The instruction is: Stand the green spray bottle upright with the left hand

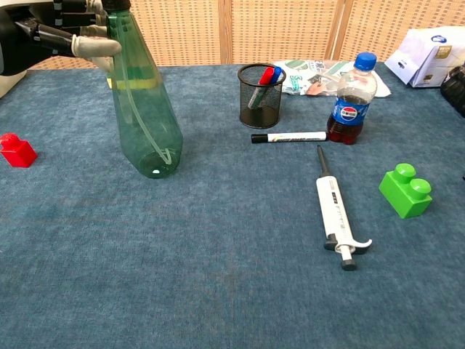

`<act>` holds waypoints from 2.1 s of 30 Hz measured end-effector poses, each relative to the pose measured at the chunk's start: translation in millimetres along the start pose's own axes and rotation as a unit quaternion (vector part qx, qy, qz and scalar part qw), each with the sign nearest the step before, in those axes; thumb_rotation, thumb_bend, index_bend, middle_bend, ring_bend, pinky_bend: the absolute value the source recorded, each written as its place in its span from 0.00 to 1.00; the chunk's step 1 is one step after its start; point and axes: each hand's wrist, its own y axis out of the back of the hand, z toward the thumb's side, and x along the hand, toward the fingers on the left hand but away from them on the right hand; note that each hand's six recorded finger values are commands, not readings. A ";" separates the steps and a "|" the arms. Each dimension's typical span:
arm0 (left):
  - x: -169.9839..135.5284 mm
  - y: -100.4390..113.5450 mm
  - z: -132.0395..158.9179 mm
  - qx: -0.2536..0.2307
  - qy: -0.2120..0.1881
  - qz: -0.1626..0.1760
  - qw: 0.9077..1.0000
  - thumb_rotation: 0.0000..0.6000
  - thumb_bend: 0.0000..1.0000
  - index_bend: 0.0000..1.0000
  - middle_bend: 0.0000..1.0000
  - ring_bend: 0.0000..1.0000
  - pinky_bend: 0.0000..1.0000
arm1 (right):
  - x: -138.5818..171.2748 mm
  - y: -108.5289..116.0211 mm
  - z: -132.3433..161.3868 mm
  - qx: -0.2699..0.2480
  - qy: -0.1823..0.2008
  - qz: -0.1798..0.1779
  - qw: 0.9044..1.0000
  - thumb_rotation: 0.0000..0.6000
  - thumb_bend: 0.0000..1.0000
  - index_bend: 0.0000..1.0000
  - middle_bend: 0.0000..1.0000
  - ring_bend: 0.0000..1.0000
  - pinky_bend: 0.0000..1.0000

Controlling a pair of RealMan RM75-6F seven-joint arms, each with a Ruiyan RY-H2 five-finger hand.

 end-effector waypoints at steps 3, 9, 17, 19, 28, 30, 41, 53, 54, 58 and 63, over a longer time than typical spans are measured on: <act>-2.3 1.6 -0.3 0.003 0.000 0.000 1.000 1.00 0.29 0.30 0.20 0.11 0.34 | -0.1 -0.4 0.2 -0.001 0.001 0.001 1.000 1.00 0.56 0.22 0.22 0.08 0.14; -6.7 4.5 -1.8 0.010 0.003 -0.001 1.000 1.00 0.29 0.28 0.18 0.09 0.26 | 0.0 0.3 0.8 -0.002 0.002 0.000 1.000 1.00 0.57 0.22 0.22 0.08 0.14; -14.6 10.2 -4.3 0.025 0.007 -0.003 1.000 1.00 0.29 0.19 0.10 0.01 0.23 | -0.8 -0.1 2.0 -0.002 0.004 0.001 1.000 1.00 0.56 0.22 0.22 0.08 0.14; -16.9 12.3 -4.6 0.028 0.008 -0.004 1.000 1.00 0.29 0.13 0.04 0.00 0.16 | -1.4 -0.1 2.6 -0.001 0.004 0.001 1.000 1.00 0.56 0.22 0.22 0.08 0.14; -34.5 28.1 -7.4 0.059 0.020 -0.009 0.998 1.00 0.29 0.00 0.00 0.00 0.02 | -7.4 -1.7 5.6 0.004 0.009 0.005 1.000 1.00 0.57 0.22 0.22 0.08 0.14; -41.0 34.2 -7.7 0.066 0.024 -0.008 0.998 1.00 0.29 0.00 0.00 0.00 0.03 | -9.9 -2.2 6.8 0.007 0.011 0.007 1.000 1.00 0.57 0.22 0.22 0.08 0.14; -108.3 84.9 -14.6 0.138 0.086 0.002 0.987 1.00 0.29 0.00 0.00 0.00 0.03 | -34.3 -9.9 11.0 0.074 0.013 0.021 0.997 1.00 0.56 0.22 0.22 0.06 0.12; -192.7 117.8 -29.6 0.251 0.144 0.054 0.956 1.00 0.29 0.14 0.03 0.00 0.04 | -64.5 -29.0 15.5 0.185 0.034 0.048 0.981 1.00 0.56 0.23 0.23 0.06 0.11; -197.1 118.6 -29.9 0.265 0.146 0.057 0.951 1.00 0.29 0.14 0.04 0.00 0.04 | -65.6 -29.8 15.5 0.198 0.035 0.048 0.978 1.00 0.56 0.24 0.23 0.06 0.10; -216.2 121.0 -29.2 0.331 0.151 0.078 0.928 1.00 0.29 0.15 0.05 0.00 0.03 | -69.1 -33.7 15.8 0.251 0.043 0.045 0.966 1.00 0.56 0.24 0.23 0.05 0.09; -242.7 113.7 -28.6 0.366 0.156 0.113 0.910 1.00 0.29 0.16 0.06 0.00 0.03 | -70.4 -37.5 16.3 0.281 0.048 0.040 0.958 1.00 0.56 0.24 0.23 0.05 0.08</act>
